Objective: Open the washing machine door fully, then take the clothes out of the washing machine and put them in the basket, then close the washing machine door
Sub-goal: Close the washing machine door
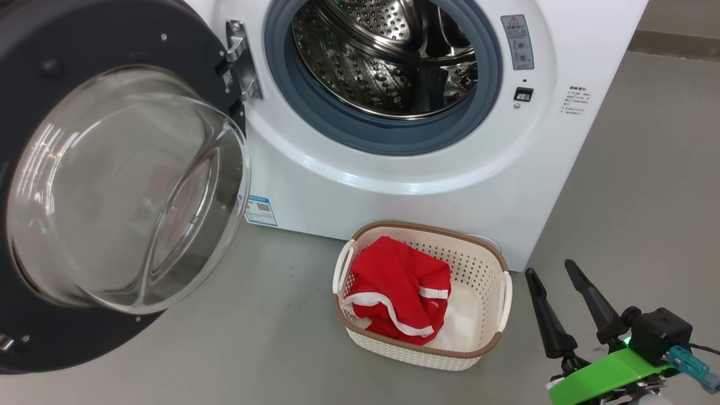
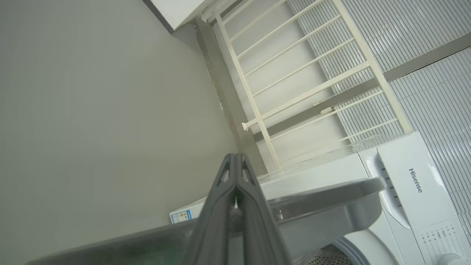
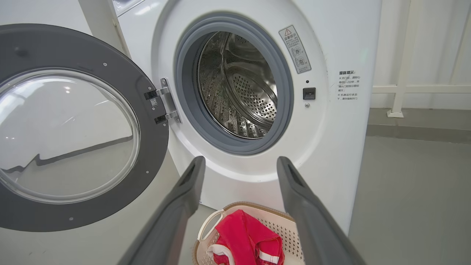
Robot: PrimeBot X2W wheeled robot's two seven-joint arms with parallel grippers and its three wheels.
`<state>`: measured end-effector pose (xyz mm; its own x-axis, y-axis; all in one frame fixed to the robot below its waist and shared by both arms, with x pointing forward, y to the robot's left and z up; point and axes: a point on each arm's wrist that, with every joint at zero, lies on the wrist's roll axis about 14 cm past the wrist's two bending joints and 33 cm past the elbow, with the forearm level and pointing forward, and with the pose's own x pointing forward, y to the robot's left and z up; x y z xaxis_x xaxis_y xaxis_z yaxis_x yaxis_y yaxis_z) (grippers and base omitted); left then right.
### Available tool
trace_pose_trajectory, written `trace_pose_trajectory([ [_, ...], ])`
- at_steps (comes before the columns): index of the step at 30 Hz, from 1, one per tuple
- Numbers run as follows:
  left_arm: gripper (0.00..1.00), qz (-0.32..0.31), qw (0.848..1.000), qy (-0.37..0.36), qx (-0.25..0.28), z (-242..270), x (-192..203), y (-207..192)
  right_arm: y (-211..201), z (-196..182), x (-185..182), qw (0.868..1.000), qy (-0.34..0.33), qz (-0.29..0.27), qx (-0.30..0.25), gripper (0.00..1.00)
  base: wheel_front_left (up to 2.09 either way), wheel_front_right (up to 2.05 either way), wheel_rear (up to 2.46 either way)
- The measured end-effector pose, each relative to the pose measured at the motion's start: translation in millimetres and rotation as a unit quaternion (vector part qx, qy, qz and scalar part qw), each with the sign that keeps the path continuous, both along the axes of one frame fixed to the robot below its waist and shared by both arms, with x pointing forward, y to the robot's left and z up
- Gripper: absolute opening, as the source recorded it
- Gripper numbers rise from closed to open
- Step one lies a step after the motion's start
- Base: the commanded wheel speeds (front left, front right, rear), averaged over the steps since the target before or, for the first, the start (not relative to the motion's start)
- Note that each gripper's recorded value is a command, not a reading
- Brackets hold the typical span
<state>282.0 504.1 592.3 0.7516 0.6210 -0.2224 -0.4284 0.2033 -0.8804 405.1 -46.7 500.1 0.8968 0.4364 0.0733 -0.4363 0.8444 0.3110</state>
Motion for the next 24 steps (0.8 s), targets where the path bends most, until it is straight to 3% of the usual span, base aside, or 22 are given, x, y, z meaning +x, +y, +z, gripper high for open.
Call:
trace_pose_trajectory([
  [4,0.0,-0.04,0.999,0.012,-0.021,-5,9,-15,1,-1,-1,1.0,0.001,0.002,0.0,1.0,0.0,0.0,0.0],
  [24,0.0,-0.14,0.99,0.018,-0.025,-10,7,-53,11,-5,-3,1.0,0.01,0.011,0.008,1.0,0.0,0.0,0.0],
])
